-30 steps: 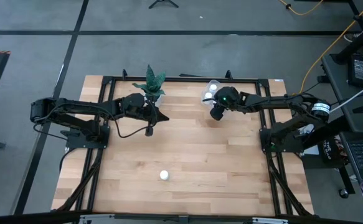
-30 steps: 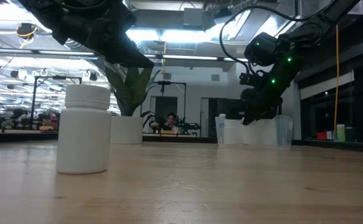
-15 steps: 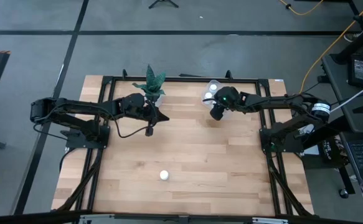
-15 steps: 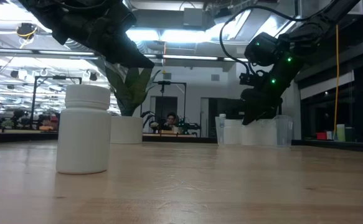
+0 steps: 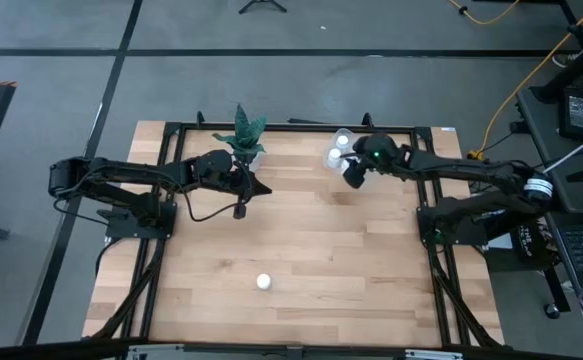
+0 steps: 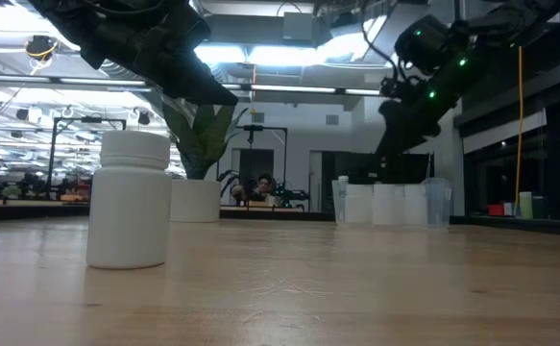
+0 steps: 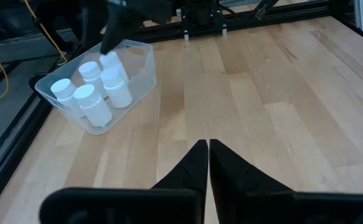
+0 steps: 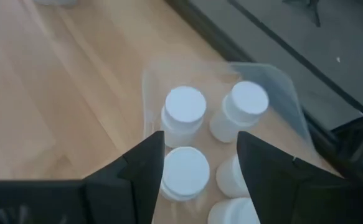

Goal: Pick and place pill bottles into a basket
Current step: Put the white pill bottle into the transparent bin

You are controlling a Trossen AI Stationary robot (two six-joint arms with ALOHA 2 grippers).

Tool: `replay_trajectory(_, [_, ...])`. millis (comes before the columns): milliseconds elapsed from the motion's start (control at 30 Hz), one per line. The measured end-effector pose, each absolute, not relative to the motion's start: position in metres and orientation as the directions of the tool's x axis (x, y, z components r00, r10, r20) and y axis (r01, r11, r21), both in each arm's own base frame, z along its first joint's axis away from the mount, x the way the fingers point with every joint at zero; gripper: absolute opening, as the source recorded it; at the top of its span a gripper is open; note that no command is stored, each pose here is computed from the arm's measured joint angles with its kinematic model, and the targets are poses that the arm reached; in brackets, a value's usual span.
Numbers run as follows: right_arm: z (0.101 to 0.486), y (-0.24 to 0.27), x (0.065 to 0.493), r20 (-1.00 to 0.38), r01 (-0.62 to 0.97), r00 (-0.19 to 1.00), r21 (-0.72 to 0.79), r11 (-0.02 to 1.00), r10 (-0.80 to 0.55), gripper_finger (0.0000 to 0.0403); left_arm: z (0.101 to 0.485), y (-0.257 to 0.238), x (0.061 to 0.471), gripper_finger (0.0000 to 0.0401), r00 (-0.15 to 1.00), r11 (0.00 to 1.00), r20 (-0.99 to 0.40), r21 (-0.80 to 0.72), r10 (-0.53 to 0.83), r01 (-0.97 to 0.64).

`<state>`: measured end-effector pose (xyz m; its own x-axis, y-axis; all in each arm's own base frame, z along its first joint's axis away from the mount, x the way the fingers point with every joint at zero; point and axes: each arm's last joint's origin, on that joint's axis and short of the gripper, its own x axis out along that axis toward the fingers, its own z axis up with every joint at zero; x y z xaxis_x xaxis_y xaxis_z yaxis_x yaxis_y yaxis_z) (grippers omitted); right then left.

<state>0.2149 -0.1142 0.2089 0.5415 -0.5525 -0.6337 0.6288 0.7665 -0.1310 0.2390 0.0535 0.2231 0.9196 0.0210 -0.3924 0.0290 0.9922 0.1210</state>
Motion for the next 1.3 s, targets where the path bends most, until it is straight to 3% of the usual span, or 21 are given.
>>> replay_trajectory(267, [0.23,-0.091,0.203,-0.608,0.574,0.601,-0.124,0.81,-0.519,0.0183,0.223,0.053,0.239,0.0006,0.92,0.992,-0.392,0.121,0.021,0.029])
replay_trajectory(600, [0.227,-0.035,0.208,-0.554,0.344,0.753,-0.13,0.93,-0.356,0.0012,0.224,0.054,0.239,0.0013,0.923,0.992,-0.384,0.125,0.022,0.029])
replay_trajectory(1300, [0.2,0.003,0.202,-0.376,0.192,0.903,-0.083,0.978,-0.209,0.0008,0.224,0.054,0.239,0.0025,0.923,0.995,-0.384,0.094,0.022,0.015])
